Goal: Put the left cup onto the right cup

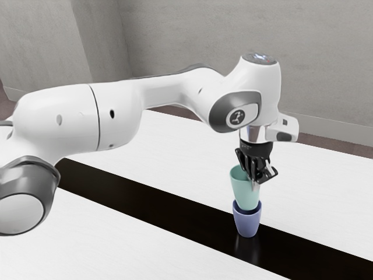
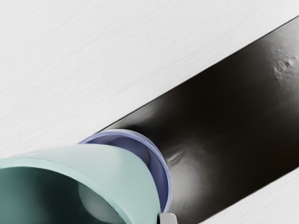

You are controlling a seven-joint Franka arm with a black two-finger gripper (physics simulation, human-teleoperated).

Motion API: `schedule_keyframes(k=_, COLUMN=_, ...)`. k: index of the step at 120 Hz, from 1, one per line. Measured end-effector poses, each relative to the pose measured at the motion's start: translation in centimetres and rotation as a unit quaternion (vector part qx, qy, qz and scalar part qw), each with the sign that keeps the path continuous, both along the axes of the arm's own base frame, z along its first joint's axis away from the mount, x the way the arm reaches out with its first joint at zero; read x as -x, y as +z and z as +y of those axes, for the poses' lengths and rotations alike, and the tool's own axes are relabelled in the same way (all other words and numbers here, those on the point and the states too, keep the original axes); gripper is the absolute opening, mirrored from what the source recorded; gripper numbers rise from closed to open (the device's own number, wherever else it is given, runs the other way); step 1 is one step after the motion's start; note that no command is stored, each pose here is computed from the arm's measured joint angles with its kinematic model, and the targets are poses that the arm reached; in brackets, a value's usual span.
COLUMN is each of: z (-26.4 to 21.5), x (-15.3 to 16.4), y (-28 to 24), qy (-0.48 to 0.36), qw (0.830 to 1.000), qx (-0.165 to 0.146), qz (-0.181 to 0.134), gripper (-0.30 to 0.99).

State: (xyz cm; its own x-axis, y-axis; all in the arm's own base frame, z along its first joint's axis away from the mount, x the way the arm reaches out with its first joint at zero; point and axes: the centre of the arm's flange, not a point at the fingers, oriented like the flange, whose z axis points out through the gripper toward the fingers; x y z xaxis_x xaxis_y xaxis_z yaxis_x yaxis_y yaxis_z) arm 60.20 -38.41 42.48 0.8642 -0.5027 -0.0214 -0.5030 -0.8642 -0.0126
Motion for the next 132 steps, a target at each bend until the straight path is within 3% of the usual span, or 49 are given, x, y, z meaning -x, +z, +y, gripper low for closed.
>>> schedule_keyframes(k=132, z=0.0, x=-0.5, y=-3.4, qy=0.002, qw=1.0, qx=-0.008, qz=0.017, gripper=-0.09)
